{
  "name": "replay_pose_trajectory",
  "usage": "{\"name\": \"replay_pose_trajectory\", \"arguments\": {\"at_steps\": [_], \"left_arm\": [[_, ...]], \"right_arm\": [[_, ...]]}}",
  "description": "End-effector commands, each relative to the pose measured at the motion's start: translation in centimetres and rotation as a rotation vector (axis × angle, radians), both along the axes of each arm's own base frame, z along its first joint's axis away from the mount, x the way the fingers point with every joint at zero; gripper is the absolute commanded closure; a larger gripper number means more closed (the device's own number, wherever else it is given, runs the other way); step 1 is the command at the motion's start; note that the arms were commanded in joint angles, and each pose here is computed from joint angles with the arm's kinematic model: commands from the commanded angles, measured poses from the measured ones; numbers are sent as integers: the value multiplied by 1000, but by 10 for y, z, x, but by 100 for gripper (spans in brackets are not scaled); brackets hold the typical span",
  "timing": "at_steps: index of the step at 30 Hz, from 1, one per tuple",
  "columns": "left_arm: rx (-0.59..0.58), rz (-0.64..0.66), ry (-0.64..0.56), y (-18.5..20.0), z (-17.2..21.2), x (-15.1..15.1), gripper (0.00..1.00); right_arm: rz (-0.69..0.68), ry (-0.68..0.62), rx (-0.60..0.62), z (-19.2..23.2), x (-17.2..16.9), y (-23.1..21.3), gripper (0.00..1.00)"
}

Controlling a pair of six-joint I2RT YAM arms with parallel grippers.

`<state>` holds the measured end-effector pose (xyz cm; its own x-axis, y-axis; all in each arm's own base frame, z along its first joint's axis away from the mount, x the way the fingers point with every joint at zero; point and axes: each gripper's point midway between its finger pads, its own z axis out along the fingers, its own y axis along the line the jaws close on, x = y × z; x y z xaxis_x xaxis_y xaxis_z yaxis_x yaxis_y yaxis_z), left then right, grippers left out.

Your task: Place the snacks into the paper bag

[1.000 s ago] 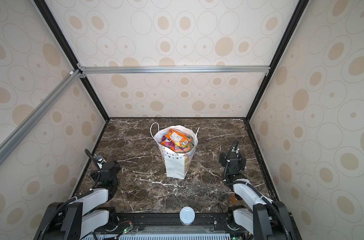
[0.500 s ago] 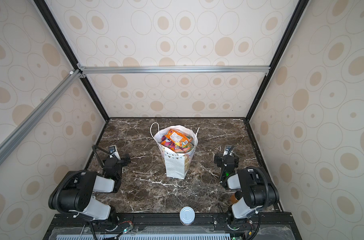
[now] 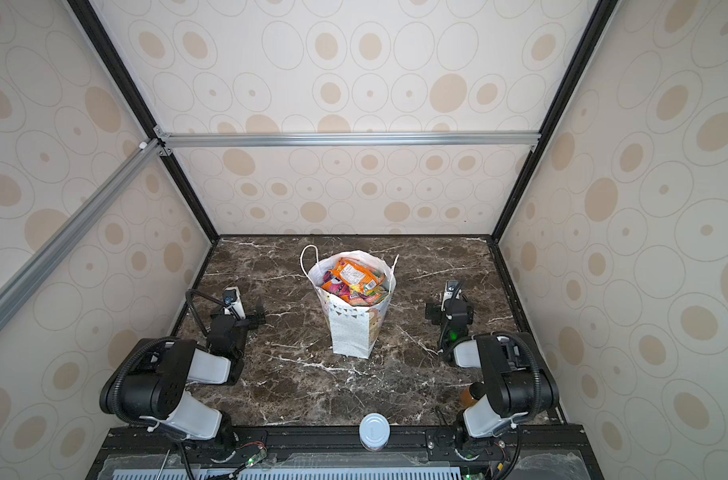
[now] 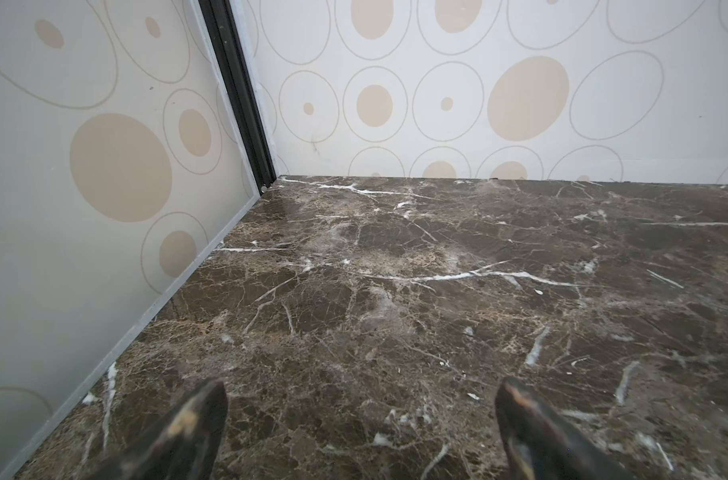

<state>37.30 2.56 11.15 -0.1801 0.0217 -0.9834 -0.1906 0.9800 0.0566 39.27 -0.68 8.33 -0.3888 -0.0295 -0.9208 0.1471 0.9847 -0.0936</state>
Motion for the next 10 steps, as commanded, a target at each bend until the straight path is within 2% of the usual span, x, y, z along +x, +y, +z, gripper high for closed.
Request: {"name": "replay_pose_trajectory", "arguments": {"at_steps": [1,10], "left_arm": [[21,-10,-48,-1,14,5,0],[19,-12,-44,-1,14,5,0]], "right_arm": [[7,-5,-9,5,1,0,0],[6,-7,-10,5,1,-1,0]]}}
